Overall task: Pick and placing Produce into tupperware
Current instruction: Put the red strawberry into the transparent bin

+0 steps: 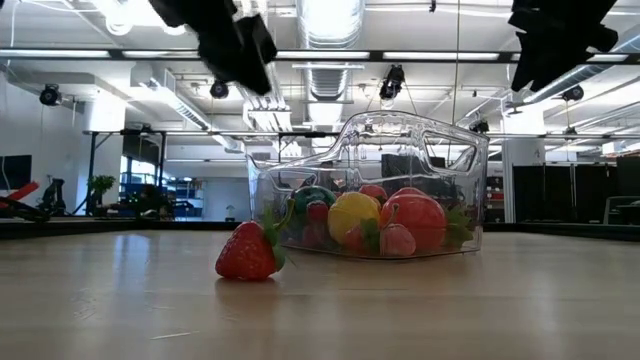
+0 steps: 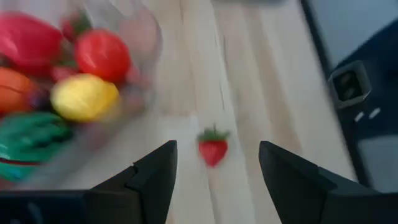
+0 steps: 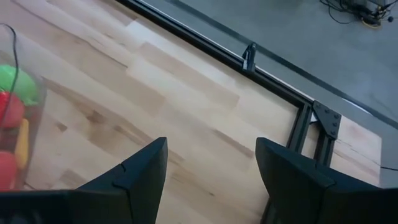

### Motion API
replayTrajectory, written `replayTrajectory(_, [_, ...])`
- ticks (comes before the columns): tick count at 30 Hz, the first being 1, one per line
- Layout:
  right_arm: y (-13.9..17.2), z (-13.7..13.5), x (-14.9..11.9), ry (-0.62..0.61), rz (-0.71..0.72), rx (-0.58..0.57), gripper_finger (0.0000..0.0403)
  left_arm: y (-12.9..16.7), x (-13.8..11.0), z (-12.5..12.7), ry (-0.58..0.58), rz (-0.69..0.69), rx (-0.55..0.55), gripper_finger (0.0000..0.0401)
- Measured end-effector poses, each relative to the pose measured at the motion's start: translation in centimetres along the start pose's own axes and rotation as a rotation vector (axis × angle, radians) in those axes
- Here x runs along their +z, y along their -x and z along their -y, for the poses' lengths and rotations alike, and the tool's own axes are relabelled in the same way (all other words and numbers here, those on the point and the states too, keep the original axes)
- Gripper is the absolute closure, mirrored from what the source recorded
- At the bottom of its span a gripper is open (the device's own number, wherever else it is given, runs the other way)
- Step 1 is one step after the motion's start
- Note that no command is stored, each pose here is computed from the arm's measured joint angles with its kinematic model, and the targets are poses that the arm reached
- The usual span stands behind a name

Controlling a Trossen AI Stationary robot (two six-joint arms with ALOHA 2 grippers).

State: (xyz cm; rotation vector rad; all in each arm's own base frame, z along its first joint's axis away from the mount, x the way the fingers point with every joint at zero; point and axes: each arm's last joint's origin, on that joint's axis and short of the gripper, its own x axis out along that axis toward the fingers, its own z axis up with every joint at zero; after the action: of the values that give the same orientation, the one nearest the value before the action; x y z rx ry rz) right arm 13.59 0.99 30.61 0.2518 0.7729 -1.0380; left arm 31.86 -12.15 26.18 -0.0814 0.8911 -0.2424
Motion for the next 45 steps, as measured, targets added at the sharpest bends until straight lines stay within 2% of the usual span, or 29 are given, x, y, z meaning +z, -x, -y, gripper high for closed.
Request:
replayTrajectory(5, [-0.3,0.0,-0.3,0.035,-0.009,-0.008,0.0165,-3.8,-1.6,2.0,-0.081,-0.089,0.01,0.0189])
replayTrajectory(10, [-0.3,-0.1,-0.4,0.063,-0.03,0.003,0.0165,-6.4,-2.2,2.6,-0.084,-0.127,0.017,0.0189])
replayTrajectory(15, [-0.3,-0.1,-0.4,0.078,-0.035,0.007,0.0165,-6.9,-1.8,2.6,-0.033,-0.071,0.059,0.0189])
replayTrajectory(20, [-0.3,-0.1,-0.4,0.091,-0.035,0.007,0.0165,-7.0,-2.2,2.5,-0.01,-0.086,0.07,0.0189])
replayTrajectory(38, [-0.3,-0.1,-0.4,0.116,-0.025,0.002,0.0165,-9.4,-3.1,2.1,-0.013,-0.108,0.079,0.0189])
replayTrajectory(45, [-0.3,-0.1,-0.4,0.116,-0.025,0.002,0.0165,-9.4,-3.1,2.0,-0.013,-0.108,0.087,0.0189])
